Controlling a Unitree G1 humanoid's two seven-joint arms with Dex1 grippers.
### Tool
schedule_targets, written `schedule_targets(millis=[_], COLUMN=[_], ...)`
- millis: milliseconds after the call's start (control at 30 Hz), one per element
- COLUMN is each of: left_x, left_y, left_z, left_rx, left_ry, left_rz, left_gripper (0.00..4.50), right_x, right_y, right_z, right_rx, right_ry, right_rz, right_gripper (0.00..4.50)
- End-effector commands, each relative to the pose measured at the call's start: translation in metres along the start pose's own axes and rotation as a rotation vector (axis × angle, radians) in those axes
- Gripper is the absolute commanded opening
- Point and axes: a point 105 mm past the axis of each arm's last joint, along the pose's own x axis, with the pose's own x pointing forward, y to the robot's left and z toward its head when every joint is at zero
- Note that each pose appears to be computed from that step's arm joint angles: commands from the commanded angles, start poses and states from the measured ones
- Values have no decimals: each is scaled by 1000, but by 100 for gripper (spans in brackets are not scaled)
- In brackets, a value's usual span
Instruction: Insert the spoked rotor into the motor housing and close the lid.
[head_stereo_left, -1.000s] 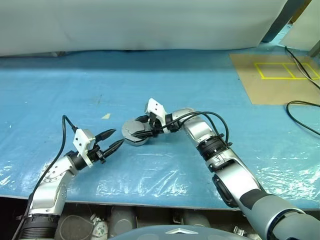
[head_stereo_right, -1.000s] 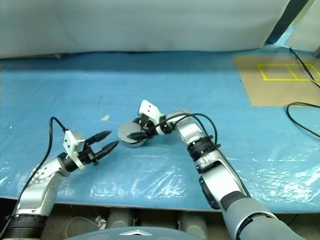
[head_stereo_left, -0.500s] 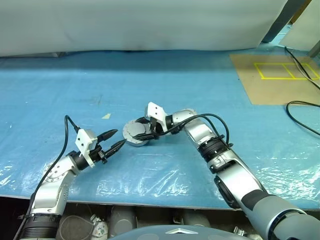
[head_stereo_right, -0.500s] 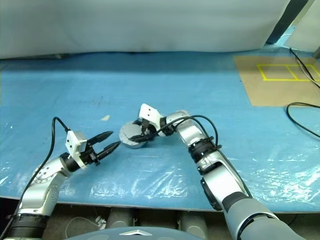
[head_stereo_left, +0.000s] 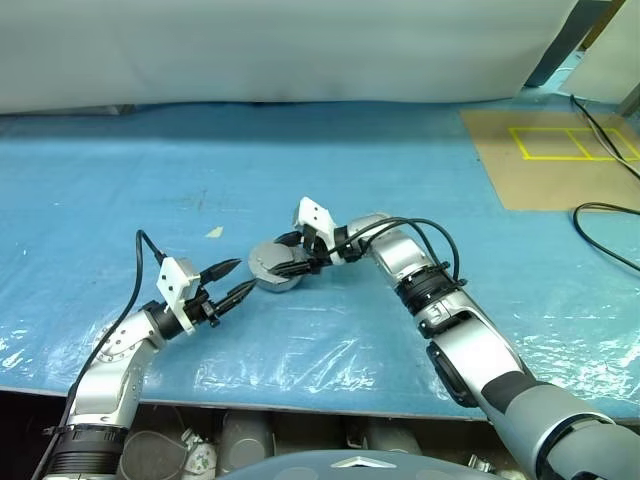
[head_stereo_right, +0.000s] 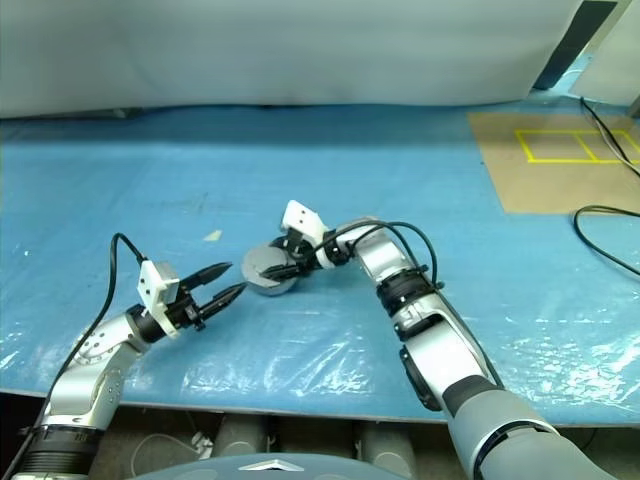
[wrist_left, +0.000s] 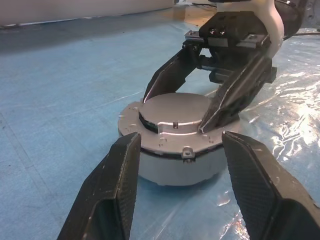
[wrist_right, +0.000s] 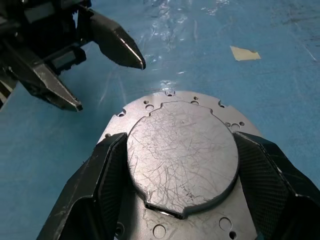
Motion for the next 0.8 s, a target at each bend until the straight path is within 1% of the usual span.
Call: schedule_targets(millis=[33,67,133,267,433,533,733,800], left_x=[2,2,3,3,4,4,6,7], left_y=[-3,-3,-2,-2,-3,-4,-5,-5], left_z=[8,8,8,8,7,7,7,9], left_rx=[23,23,23,23,20,20,19,20], left_ry=[-24,-24,-23,-24,-23,-22,-24,-28], left_rz=[-16,-17,-18,-18,-19,-20,-26,-29], left_gripper=[272,272,272,272,272,272,272,272], right_x=[-5,-5,-3,-2,0,-2,-10,-12], right_y=[5,8,13,19,12,11,11,12], right_z=[8,12,12,-2,-23,-30,-56,-58], right_rx=[9,-4,-40,-99,-118,-67,-97,-62], right_ry=[-22,-32,-19,49,117,117,214,207], right_rz=[41,56,69,85,22,24,37,49], right_gripper=[296,296,296,296,296,296,296,296])
